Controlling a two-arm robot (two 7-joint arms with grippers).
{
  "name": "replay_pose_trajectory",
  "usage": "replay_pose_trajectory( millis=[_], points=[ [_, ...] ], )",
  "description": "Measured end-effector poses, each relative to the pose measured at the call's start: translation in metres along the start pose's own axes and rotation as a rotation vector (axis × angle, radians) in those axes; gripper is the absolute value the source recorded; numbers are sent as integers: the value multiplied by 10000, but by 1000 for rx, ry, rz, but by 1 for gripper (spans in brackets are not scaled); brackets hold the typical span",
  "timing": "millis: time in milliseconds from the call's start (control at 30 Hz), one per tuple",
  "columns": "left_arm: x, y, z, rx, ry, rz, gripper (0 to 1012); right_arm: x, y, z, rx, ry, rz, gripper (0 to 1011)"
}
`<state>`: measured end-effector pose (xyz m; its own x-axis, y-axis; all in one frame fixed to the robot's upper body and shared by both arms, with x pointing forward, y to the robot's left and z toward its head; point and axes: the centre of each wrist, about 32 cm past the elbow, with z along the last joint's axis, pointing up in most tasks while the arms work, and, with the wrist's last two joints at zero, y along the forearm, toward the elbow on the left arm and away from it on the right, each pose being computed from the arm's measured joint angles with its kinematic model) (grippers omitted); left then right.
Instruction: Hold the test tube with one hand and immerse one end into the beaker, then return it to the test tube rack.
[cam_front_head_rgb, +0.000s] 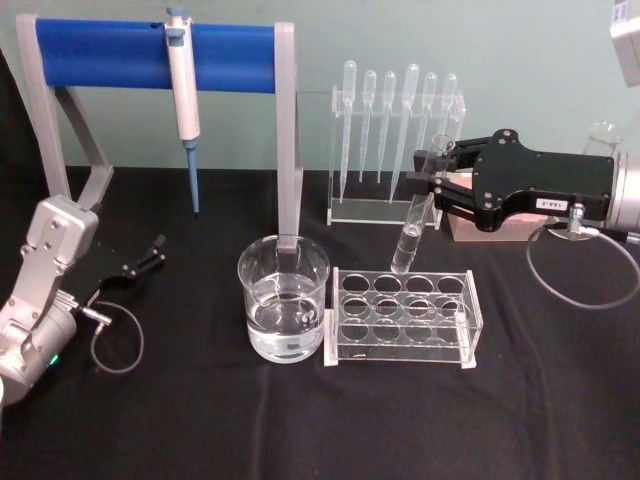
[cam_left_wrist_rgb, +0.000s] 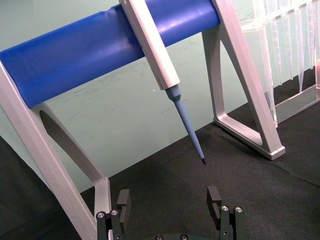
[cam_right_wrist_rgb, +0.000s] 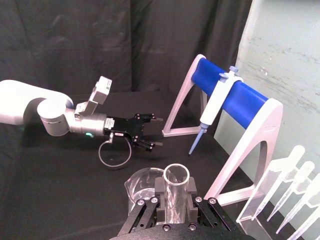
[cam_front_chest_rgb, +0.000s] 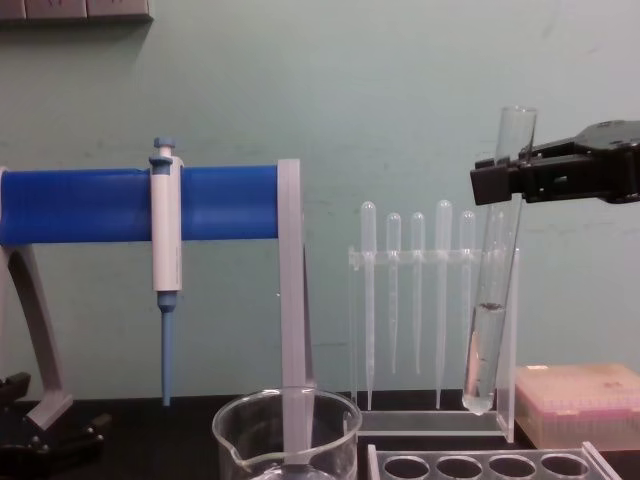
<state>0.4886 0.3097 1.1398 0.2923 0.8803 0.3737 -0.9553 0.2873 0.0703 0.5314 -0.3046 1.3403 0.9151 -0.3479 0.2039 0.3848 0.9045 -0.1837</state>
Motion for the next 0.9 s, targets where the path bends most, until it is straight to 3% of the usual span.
replay_pose_trajectory(
  millis=[900],
  points=[
    [0,0,0,0,0,0,1000,-1,-1,-10,1,1,-2,239]
  ],
)
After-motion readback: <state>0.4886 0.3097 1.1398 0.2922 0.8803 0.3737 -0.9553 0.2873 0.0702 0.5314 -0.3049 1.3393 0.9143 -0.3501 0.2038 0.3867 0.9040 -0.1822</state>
